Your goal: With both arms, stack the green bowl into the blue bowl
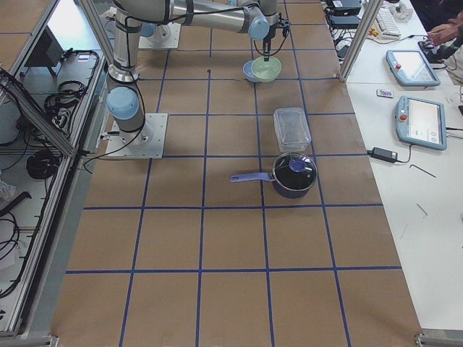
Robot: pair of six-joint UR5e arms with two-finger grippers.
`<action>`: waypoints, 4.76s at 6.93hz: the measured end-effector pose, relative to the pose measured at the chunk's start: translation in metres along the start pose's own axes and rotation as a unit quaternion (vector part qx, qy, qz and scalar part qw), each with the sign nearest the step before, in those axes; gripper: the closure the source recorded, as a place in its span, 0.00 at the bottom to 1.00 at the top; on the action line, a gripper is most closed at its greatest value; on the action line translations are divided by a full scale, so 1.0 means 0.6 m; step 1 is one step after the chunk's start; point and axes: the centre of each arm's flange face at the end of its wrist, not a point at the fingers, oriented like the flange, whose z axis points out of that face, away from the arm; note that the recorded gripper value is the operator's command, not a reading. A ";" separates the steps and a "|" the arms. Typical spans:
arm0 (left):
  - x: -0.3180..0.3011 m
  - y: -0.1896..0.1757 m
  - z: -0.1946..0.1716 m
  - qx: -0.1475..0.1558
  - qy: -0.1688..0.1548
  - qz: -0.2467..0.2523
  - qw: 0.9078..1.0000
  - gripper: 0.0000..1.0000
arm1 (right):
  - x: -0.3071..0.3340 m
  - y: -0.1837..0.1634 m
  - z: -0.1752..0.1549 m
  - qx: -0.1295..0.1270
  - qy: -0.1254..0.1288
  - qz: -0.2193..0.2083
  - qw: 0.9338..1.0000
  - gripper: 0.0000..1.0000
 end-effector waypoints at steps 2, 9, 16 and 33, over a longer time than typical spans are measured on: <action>0.001 0.000 -0.004 0.000 0.003 0.001 1.000 0.00 | -0.073 0.023 0.029 -0.006 0.000 0.007 1.000 1.00; -0.009 0.010 -0.004 -0.006 0.001 -0.001 1.000 0.00 | -0.151 0.053 0.089 -0.009 -0.002 0.012 1.000 0.25; -0.011 0.012 -0.002 -0.007 0.002 0.000 1.000 0.00 | -0.053 -0.029 0.035 0.015 -0.003 0.028 0.999 0.00; -0.011 0.013 -0.004 -0.006 0.002 0.000 1.000 0.00 | 0.367 0.053 -0.248 -0.052 -0.002 -0.046 0.998 0.00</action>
